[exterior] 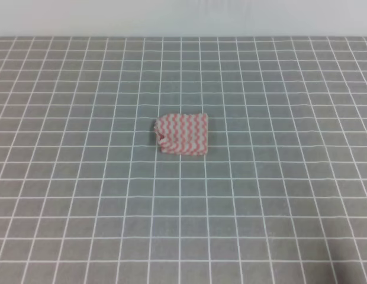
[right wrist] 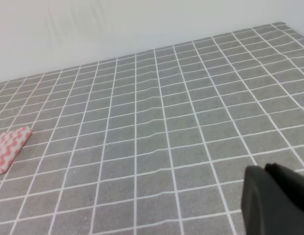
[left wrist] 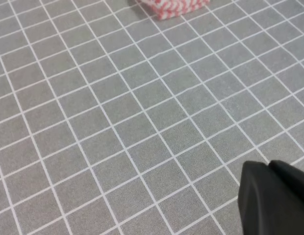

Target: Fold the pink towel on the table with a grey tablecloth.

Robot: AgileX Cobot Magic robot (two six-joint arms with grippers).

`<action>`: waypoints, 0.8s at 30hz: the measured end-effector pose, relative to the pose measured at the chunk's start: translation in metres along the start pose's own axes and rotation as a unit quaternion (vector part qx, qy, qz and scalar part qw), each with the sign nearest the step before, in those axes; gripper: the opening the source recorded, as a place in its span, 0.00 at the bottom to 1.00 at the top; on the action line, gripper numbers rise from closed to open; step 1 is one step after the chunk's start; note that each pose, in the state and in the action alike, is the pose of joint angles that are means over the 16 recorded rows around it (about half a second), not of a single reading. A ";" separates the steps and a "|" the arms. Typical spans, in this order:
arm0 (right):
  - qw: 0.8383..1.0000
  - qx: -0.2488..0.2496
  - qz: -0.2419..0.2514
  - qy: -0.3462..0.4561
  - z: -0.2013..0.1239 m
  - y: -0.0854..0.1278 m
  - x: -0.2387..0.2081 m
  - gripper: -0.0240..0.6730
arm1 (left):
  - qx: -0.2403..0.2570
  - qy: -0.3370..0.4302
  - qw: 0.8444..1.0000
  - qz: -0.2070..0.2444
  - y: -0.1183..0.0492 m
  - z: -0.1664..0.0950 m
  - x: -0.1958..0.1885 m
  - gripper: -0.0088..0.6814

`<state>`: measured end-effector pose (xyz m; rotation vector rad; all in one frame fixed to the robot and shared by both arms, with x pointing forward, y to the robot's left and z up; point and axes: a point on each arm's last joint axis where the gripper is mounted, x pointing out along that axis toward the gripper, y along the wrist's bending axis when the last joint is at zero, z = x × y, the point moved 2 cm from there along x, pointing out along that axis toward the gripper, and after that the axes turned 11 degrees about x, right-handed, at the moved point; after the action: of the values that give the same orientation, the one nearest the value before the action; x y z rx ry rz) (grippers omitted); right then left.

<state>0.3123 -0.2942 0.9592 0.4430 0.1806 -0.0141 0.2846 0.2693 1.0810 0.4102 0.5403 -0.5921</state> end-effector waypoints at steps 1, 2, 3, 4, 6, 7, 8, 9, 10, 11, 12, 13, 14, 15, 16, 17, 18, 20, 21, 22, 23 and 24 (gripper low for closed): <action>1.000 0.000 0.000 0.000 0.000 0.000 0.000 0.01 | 0.000 0.000 1.000 0.000 0.000 0.000 0.000 0.01; 1.000 0.000 0.000 0.000 0.000 0.000 0.000 0.01 | 0.000 0.000 1.000 0.000 0.000 0.000 0.000 0.01; 1.000 0.000 0.000 0.000 0.000 0.000 0.000 0.01 | 0.000 0.000 1.000 0.001 0.000 0.000 0.000 0.01; 1.000 0.000 0.000 0.000 0.000 0.000 0.000 0.01 | 0.000 -0.001 1.000 0.001 0.000 0.000 0.000 0.01; 1.000 0.000 0.000 0.000 0.000 0.000 0.000 0.01 | 0.001 -0.001 1.000 0.004 0.001 0.000 0.000 0.01; 1.000 0.000 0.000 0.000 0.000 0.000 0.000 0.01 | 0.002 -0.003 1.000 0.006 0.001 0.000 0.000 0.01; 1.000 0.000 0.000 0.000 0.000 0.000 0.000 0.01 | 0.001 -0.005 1.000 0.009 0.002 0.001 0.000 0.01; 1.000 0.000 0.000 0.000 0.000 0.000 0.000 0.01 | 0.000 -0.010 1.000 0.013 0.002 0.001 0.000 0.01; 1.000 0.000 0.001 -0.001 0.001 0.000 0.000 0.01 | -0.002 -0.016 1.000 0.018 0.003 0.002 0.001 0.01; 1.000 0.000 0.001 -0.001 0.001 0.000 0.000 0.01 | -0.004 -0.025 0.999 0.025 0.004 0.003 0.002 0.01; 1.000 0.000 0.001 -0.001 0.001 0.000 0.000 0.01 | -0.008 -0.037 0.999 0.032 0.005 0.004 0.003 0.01; 1.000 0.000 0.001 -0.001 0.001 0.000 0.000 0.01 | -0.011 -0.049 0.998 0.040 0.006 0.005 0.003 0.01; 1.000 0.000 0.001 -0.001 0.001 0.000 0.000 0.01 | -0.017 -0.065 0.997 0.050 0.007 0.006 0.005 0.01; 1.000 0.000 0.001 -0.001 0.001 0.000 0.000 0.01 | -0.022 -0.081 0.995 0.060 0.008 0.006 0.007 0.01; 1.000 0.000 0.001 -0.001 0.001 0.000 0.000 0.01 | -0.028 -0.099 0.992 0.072 0.010 0.007 0.009 0.01; 1.000 0.000 0.001 -0.001 0.001 0.000 0.000 0.01 | -0.034 -0.116 0.989 0.085 0.011 0.006 0.011 0.01; 1.000 0.000 0.001 -0.002 0.001 0.000 0.000 0.01 | -0.040 -0.133 0.985 0.098 0.013 0.005 0.014 0.01; 1.000 0.000 0.001 -0.002 0.001 0.000 0.000 0.01 | -0.051 -0.163 0.977 0.126 0.016 0.001 0.020 0.01; 1.000 0.000 0.001 -0.002 0.001 0.000 0.000 0.01 | -0.056 -0.176 0.973 0.140 0.018 -0.002 0.024 0.01; 1.000 0.000 0.001 -0.002 0.001 0.000 0.000 0.01 | -0.061 -0.187 0.968 0.153 0.019 -0.006 0.028 0.01; 1.000 0.000 0.001 -0.001 0.001 0.000 0.000 0.01 | -0.065 -0.197 0.964 0.166 0.020 -0.011 0.032 0.01; 1.000 0.000 0.001 -0.001 0.001 0.000 0.000 0.01 | -0.068 -0.204 0.960 0.179 0.021 -0.016 0.037 0.01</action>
<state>0.3121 -0.2941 0.9599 0.4428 0.1775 -0.0131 0.3177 0.2785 1.0514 0.2369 0.1020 -0.2752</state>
